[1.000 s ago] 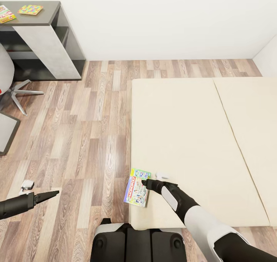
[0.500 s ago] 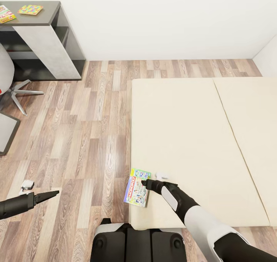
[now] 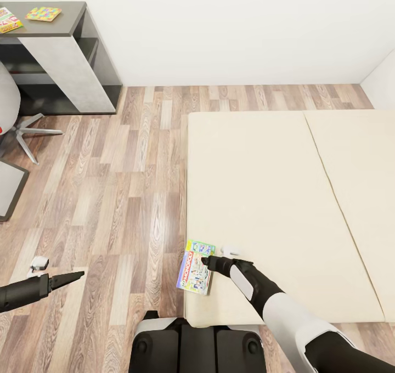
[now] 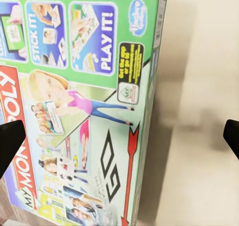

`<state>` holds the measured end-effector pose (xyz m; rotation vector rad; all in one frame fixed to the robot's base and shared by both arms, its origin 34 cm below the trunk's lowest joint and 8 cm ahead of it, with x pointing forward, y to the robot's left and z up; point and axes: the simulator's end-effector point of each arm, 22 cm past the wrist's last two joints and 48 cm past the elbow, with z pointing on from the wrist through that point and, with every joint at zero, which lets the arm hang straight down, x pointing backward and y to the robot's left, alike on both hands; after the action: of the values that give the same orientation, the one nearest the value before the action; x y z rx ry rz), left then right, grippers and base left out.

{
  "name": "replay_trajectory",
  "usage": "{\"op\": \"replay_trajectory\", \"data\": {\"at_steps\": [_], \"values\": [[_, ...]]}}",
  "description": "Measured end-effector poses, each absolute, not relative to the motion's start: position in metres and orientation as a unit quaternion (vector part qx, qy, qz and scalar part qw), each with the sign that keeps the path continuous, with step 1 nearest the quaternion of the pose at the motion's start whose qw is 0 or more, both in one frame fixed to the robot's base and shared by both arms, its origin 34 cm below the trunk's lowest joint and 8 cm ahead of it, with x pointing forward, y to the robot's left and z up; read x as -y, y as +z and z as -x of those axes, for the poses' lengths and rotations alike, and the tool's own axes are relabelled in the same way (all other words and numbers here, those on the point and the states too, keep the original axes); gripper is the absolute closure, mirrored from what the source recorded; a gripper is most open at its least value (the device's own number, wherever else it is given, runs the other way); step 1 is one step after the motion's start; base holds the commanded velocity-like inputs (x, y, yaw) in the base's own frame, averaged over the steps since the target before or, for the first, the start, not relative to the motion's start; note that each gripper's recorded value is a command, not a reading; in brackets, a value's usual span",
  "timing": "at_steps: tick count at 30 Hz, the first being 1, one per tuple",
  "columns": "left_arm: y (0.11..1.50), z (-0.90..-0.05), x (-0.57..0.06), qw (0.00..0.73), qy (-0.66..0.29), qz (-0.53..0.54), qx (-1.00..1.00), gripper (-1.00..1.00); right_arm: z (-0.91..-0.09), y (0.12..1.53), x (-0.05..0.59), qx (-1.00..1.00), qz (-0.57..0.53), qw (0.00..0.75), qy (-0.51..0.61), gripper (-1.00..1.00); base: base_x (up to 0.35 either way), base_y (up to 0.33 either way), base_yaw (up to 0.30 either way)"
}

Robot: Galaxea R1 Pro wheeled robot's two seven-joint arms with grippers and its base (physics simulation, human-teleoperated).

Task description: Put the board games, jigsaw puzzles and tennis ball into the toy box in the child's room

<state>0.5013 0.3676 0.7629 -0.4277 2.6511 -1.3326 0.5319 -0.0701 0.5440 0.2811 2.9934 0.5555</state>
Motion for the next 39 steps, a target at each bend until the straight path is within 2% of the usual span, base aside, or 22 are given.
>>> {"op": "replay_trajectory", "data": {"at_steps": [22,39], "values": [[0.763,-0.501,-0.368,0.072,-0.443,0.142,-0.882,-1.0,-0.532,0.553,0.039,-0.974,-0.092,0.041,0.202,-1.0,0.0,0.0,0.0],[0.763,-0.502,-0.368,0.073,-0.444,0.143,-0.882,-1.0,-0.533,0.553,0.037,-0.974,-0.092,0.041,0.204,-1.0,0.0,0.0,0.0]]}}
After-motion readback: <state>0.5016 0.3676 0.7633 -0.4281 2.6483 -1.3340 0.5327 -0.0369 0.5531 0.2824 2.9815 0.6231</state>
